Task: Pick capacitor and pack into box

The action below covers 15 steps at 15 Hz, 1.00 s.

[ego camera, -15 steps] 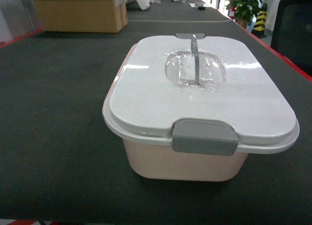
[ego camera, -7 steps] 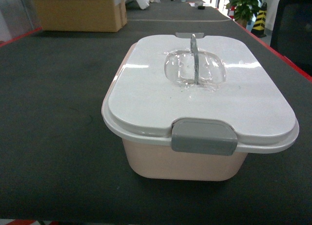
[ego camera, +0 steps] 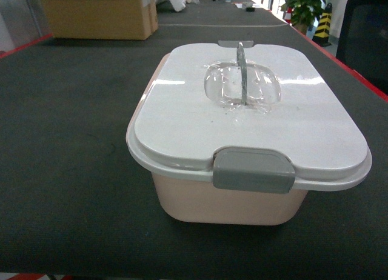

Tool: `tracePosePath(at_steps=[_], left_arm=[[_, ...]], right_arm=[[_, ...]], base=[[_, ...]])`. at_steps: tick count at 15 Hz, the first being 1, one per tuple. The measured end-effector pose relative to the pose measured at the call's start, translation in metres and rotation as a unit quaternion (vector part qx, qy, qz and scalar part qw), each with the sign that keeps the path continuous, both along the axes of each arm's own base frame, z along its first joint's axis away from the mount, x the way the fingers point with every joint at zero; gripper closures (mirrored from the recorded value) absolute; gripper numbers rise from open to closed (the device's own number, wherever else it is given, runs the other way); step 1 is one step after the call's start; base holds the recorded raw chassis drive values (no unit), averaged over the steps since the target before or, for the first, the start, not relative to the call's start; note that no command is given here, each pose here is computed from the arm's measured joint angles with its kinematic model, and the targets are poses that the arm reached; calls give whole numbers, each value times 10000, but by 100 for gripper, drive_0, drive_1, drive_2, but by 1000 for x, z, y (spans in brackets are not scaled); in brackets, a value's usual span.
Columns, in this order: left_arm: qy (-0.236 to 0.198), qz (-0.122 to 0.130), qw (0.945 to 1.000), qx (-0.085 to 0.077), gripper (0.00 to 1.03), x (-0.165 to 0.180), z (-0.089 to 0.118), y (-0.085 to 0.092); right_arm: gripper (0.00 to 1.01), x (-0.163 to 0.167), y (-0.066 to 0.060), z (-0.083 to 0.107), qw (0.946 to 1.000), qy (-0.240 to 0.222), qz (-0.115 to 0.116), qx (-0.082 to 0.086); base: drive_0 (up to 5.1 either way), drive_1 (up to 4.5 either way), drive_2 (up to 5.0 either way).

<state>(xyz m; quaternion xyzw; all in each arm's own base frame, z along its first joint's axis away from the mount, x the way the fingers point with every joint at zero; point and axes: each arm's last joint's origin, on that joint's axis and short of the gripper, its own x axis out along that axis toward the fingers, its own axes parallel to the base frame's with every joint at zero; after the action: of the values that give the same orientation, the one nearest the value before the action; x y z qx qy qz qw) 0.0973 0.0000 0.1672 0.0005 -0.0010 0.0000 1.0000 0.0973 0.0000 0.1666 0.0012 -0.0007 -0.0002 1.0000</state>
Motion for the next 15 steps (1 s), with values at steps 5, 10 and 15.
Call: tracePosePath(at_steps=[5,10,15], left_arm=[[0,2,10000,-2,5,0,0,0],[2,2,10000,0,5,0,0,0],[2,2,10000,0,5,0,0,0]], right_arm=[[3,0,0,0,10000,-2,0,0],[3,0,0,0,10000,0,0,0],[3,0,0,0,10000,0,0,0]], base=[[0,0,0],[0,0,0],[0,0,0]])
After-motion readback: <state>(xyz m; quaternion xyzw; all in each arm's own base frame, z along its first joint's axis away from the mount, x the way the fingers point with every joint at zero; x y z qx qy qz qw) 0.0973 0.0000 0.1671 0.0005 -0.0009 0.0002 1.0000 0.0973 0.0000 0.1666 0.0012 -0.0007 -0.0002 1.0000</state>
